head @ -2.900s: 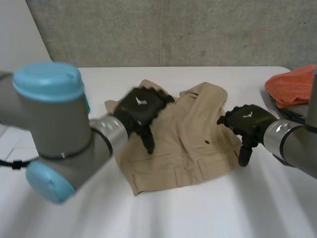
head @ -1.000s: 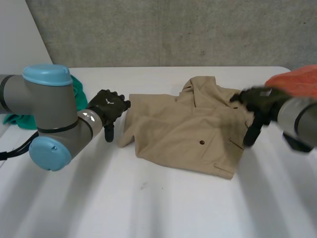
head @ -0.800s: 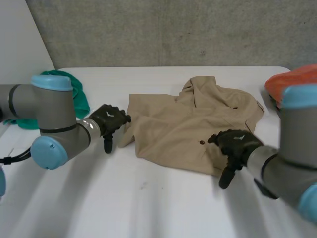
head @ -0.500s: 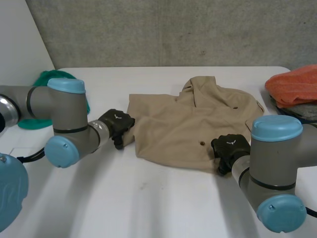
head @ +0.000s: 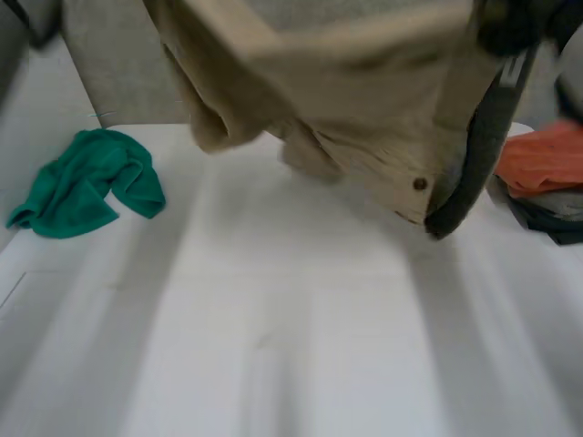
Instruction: Fold the laundry.
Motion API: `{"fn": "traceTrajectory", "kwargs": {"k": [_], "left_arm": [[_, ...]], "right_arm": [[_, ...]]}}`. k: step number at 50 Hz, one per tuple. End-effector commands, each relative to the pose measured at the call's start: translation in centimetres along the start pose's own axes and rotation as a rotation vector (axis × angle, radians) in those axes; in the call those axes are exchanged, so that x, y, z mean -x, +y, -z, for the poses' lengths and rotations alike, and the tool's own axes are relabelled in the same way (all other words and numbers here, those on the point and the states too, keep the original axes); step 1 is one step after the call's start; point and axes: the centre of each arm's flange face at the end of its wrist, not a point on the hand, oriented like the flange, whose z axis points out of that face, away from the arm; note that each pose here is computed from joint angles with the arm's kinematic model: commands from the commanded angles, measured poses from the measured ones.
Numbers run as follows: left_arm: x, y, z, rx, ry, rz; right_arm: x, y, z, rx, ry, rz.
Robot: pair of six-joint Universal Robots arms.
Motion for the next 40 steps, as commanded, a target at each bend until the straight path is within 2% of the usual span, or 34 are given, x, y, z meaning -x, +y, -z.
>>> {"fn": "traceTrajectory", "kwargs": {"k": [1, 7, 11, 15, 16, 19, 23, 27, 32, 36, 40], "left_arm": [[2.5, -5.8, -0.8, -0.184, -0.100, 0.045], [2.7, -3.5, -3.3, -0.152, -0.125, 0.024], [2.3, 0.7, -5.4, -0.084, -0.120, -0.006], [1.3, 7.2, -7.2, 0.024, -0.104, -0.050], [1.0, 10.1, -7.6, 0.071, -0.094, -0.075], [0.6, 14.2, -8.3, 0.117, -0.087, -0.116], [-0.8, 21.2, -9.1, 0.149, -0.064, -0.154], [-1.9, 25.1, -9.1, 0.156, -0.058, -0.162], [-2.7, 27.1, -8.8, 0.169, -0.061, -0.155], [-3.1, 26.2, -8.5, 0.193, -0.056, -0.137], [-2.4, 24.2, -8.1, 0.242, -0.082, -0.145]], "right_arm": [[-2.0, -4.4, -2.1, -0.144, 0.065, -0.049], [-1.6, -2.7, -4.2, -0.118, 0.077, -0.066], [-0.4, 0.8, -5.7, -0.038, 0.067, -0.082], [1.1, 5.6, -7.3, 0.062, 0.049, -0.092], [1.7, 7.6, -7.8, 0.098, 0.046, -0.093], [2.5, 12.1, -9.1, 0.163, 0.070, -0.087], [2.9, 16.9, -11.2, 0.134, 0.135, -0.079], [4.0, 20.9, -12.9, 0.044, 0.180, -0.062], [5.1, 24.2, -14.5, -0.065, 0.209, 0.049], [5.4, 24.5, -14.1, 0.026, 0.177, 0.138], [3.6, 22.6, -12.9, 0.163, 0.154, 0.111]]}}
